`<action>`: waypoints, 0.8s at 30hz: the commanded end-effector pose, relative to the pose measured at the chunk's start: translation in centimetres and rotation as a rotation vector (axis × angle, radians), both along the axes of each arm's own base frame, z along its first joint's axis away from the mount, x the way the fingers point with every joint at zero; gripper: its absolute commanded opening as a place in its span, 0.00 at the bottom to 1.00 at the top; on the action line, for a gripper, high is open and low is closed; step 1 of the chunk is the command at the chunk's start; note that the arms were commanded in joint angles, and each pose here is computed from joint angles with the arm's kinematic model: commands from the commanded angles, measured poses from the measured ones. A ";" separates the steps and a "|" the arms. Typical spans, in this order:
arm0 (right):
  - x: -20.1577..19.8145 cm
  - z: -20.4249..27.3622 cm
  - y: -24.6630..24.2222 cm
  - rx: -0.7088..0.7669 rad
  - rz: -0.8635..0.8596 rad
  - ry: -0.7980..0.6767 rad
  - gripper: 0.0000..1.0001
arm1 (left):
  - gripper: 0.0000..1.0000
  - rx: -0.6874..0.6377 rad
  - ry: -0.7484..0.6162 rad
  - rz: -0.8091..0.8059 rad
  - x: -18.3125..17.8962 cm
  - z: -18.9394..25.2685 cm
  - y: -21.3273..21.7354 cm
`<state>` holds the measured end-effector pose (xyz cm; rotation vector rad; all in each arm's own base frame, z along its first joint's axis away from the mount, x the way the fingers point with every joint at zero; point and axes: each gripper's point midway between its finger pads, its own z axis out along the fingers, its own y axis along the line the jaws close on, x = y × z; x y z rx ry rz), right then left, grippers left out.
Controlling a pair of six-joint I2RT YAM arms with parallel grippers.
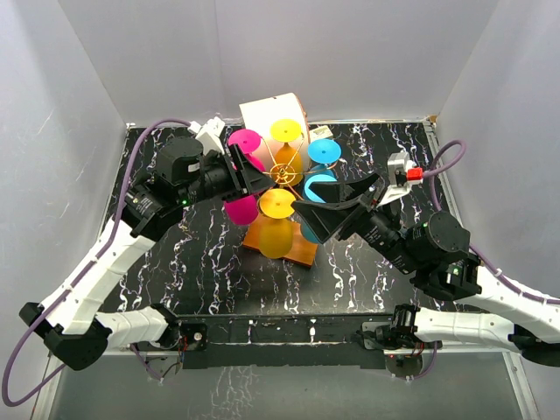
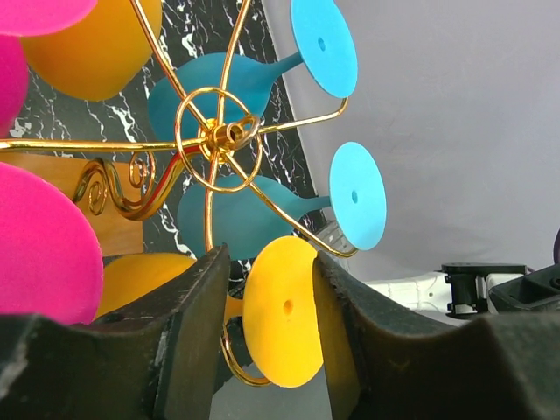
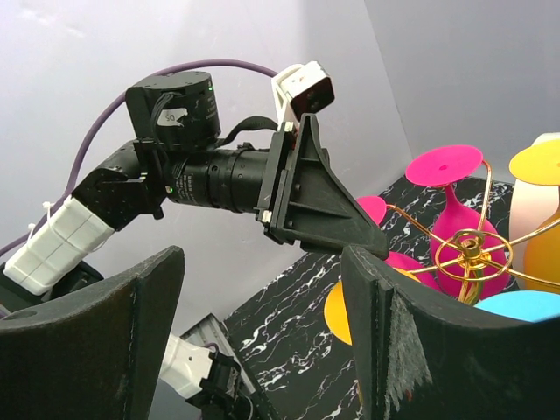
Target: Place the wine glass upside down on the wine glass rack
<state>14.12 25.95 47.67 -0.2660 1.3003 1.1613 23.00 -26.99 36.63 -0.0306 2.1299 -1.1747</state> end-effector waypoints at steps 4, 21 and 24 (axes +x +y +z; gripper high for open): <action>0.5 0.5 -0.8 0.022 -0.046 -0.005 0.71 | 0.48 0.017 -0.140 0.061 1.6 3.7 0.9; 3.5 -3.0 -9.5 0.103 -0.389 0.163 0.70 | 0.83 0.342 -0.355 0.343 0.0 5.5 12.2; 3.5 -3.5 -12.0 0.102 -0.452 0.192 0.70 | 0.91 0.417 -0.317 0.458 -1.0 4.0 15.8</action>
